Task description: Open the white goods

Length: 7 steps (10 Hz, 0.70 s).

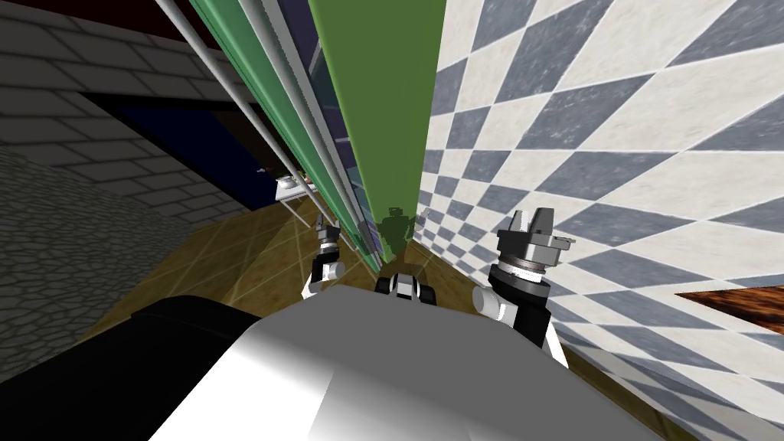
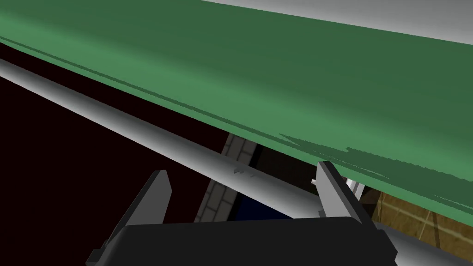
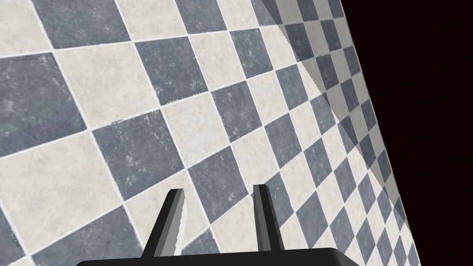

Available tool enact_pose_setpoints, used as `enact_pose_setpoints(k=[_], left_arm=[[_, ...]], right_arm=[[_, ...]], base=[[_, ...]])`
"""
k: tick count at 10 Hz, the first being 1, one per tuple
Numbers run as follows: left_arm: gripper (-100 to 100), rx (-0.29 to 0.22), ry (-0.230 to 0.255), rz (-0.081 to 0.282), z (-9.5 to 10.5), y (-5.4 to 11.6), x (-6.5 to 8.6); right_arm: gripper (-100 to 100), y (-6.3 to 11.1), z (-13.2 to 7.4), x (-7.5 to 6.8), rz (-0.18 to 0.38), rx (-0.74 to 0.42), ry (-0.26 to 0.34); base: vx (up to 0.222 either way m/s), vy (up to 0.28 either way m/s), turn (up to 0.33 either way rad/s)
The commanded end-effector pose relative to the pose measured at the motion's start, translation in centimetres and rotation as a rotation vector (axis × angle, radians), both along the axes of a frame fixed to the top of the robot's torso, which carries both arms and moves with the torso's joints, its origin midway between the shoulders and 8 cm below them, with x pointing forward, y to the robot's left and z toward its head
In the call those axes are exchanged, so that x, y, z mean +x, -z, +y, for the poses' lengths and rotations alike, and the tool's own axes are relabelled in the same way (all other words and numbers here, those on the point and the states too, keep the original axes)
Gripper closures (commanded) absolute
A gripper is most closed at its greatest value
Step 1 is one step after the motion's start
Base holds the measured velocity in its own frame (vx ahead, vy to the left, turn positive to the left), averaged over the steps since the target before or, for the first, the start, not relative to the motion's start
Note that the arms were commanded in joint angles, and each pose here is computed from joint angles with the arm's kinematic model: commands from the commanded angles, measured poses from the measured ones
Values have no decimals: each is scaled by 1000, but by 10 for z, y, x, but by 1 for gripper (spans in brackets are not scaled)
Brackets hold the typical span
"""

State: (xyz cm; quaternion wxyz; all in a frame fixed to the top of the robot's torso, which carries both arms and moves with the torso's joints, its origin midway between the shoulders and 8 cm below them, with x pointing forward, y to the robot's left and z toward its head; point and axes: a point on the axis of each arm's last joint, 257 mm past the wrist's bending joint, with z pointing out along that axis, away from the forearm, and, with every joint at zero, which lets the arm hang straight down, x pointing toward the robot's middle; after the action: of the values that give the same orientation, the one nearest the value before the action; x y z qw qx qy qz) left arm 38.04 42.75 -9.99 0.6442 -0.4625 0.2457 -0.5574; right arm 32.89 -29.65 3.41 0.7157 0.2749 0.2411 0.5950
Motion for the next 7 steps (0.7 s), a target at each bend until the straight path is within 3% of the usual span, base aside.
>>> enact_pose_setpoints(k=[1,4,7], left_arm=[[-100,-75,-26,4,11,16,-3],[-100,-177,-62,1,17,37,-7],[-100,-263,-92,-6,14,54,-12]], right_arm=[[0,0,0,0,0,0,0],[0,0,0,0,0,0,0],[0,0,0,0,0,0,0]], base=[[125,-106,61],[120,-90,47],[52,-55,20]])
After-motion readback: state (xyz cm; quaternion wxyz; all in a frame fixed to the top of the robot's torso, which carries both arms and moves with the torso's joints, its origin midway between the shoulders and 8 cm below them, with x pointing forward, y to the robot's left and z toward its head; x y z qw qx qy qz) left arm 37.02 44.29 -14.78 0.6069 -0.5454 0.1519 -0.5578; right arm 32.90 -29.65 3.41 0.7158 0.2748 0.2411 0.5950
